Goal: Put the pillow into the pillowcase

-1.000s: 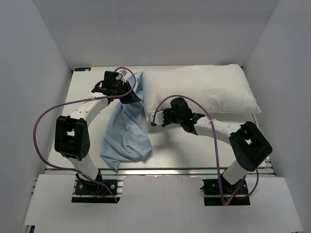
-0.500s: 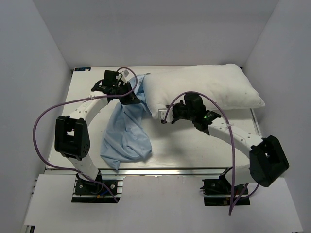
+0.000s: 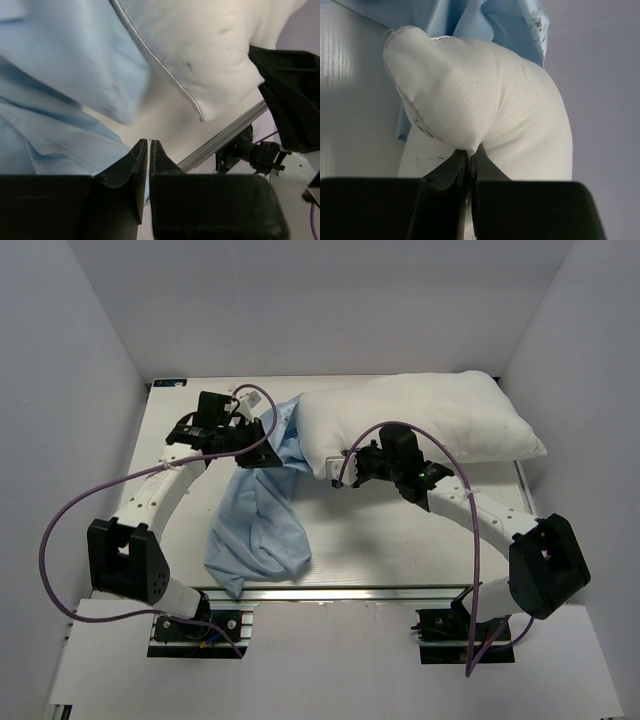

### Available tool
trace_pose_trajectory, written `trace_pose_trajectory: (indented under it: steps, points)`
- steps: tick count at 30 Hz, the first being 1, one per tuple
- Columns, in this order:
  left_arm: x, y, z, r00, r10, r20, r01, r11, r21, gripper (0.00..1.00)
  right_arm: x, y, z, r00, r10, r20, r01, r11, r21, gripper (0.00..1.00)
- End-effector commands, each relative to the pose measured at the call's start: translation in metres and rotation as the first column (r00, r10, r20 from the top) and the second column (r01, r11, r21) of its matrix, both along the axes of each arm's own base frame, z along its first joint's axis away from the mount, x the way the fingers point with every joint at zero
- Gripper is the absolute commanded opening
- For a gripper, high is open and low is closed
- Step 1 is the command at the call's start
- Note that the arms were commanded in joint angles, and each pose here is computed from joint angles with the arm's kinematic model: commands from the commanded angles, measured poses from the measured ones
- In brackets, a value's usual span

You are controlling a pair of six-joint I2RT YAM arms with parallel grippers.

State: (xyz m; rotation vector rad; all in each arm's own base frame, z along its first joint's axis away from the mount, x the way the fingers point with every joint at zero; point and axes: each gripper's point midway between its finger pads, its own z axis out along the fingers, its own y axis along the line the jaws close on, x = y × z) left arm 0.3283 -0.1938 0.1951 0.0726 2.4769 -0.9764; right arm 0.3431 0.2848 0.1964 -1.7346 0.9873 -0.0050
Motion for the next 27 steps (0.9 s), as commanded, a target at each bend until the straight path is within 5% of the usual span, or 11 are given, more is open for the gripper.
trace_pose_trajectory:
  steps: [1,10,15,16,22,27]
  points:
    - [-0.025,0.005,0.019,0.999,-0.043,0.029,0.042,0.999,0.016,0.19,0.016,0.004,0.045,0.994,0.014,0.111,-0.020,0.998,0.054,0.00]
    - [-0.029,0.007,0.018,0.999,-0.048,0.012,0.047,0.998,0.028,0.22,-0.068,-0.007,0.007,0.940,0.330,0.091,-0.324,0.943,-0.072,0.00]
    - [-0.007,0.017,0.014,0.999,0.038,0.024,-0.040,0.995,0.096,0.50,-0.065,-0.018,-0.020,0.957,0.286,0.039,-0.279,0.951,-0.132,0.00]
    - [0.001,0.017,0.018,0.998,0.050,0.044,-0.054,0.993,0.102,0.53,-0.064,-0.019,-0.021,0.961,0.275,0.023,-0.270,0.953,-0.136,0.13]
    - [0.048,0.022,0.012,0.990,0.104,0.090,-0.118,0.977,0.175,0.58,-0.066,-0.017,0.025,0.968,0.252,0.003,-0.251,0.966,-0.066,0.46]
    - [0.083,0.016,0.014,0.983,0.102,0.155,-0.137,0.962,0.237,0.59,-0.047,-0.002,0.117,0.989,0.134,0.065,-0.144,0.971,0.193,0.81]
